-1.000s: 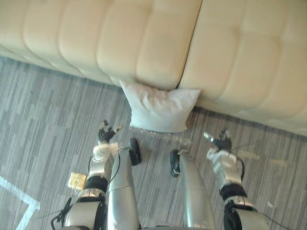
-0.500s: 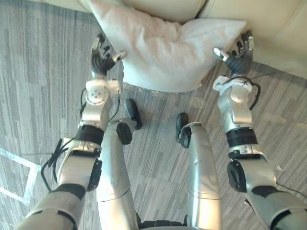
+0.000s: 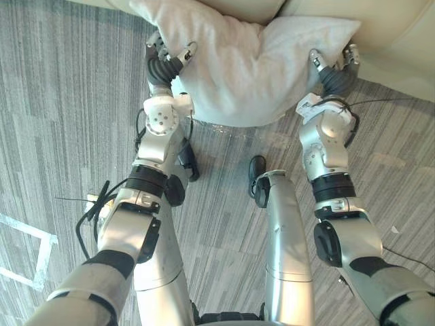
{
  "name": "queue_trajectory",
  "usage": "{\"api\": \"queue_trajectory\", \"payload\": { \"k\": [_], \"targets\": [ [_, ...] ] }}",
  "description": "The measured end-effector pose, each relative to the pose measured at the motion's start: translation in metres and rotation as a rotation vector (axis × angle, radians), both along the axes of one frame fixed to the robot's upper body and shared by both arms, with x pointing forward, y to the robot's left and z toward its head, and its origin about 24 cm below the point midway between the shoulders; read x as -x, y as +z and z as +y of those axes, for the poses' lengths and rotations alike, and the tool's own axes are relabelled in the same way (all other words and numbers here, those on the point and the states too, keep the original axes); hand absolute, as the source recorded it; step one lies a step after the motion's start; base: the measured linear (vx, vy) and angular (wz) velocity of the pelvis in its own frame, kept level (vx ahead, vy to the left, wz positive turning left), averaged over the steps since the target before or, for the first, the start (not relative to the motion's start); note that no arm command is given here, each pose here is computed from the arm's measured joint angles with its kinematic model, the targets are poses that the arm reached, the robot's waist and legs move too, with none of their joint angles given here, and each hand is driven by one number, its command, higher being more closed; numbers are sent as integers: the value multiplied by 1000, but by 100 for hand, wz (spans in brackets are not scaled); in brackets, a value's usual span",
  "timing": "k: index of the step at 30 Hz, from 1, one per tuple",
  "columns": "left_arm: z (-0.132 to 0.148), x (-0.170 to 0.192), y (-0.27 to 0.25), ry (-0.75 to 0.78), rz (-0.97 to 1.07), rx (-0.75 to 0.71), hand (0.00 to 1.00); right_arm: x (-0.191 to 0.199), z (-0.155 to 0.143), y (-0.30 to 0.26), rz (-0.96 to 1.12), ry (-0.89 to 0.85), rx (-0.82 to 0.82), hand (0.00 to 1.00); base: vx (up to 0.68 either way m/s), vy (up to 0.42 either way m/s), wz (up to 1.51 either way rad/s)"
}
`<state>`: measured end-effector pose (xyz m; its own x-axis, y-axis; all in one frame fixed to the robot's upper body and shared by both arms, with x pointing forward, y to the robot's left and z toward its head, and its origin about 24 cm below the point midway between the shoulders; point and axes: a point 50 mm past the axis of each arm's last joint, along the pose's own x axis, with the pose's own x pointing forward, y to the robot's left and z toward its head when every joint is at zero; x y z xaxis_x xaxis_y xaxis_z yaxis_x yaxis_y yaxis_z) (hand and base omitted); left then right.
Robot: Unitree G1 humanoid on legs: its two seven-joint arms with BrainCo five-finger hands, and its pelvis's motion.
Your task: Pick up cushions and gather them together orderly.
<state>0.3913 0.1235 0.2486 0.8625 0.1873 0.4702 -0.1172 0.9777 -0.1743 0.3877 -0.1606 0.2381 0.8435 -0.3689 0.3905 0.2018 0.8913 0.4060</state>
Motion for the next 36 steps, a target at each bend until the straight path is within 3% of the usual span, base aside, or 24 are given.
{"api": "queue_trajectory", "payload": {
  "k": [6,13,19,28,36],
  "targets": [
    [-11,16,5,-51,-93,62,100,17,5,-6,-79,37,-31,100,0,0,0],
    [-24,39,-56,-115,-9,111,100,43,-1,-70,11,33,-65,100,114,-8,2],
    [-36,77,-109,-187,92,165,100,89,-10,-121,102,-3,-47,100,126,15,-7],
    [-24,139,-169,-216,228,211,100,162,-14,-158,195,36,69,100,138,86,-21],
    [-18,157,-192,-214,321,235,100,172,-10,-175,277,51,146,100,67,89,-40]
  ]
}}
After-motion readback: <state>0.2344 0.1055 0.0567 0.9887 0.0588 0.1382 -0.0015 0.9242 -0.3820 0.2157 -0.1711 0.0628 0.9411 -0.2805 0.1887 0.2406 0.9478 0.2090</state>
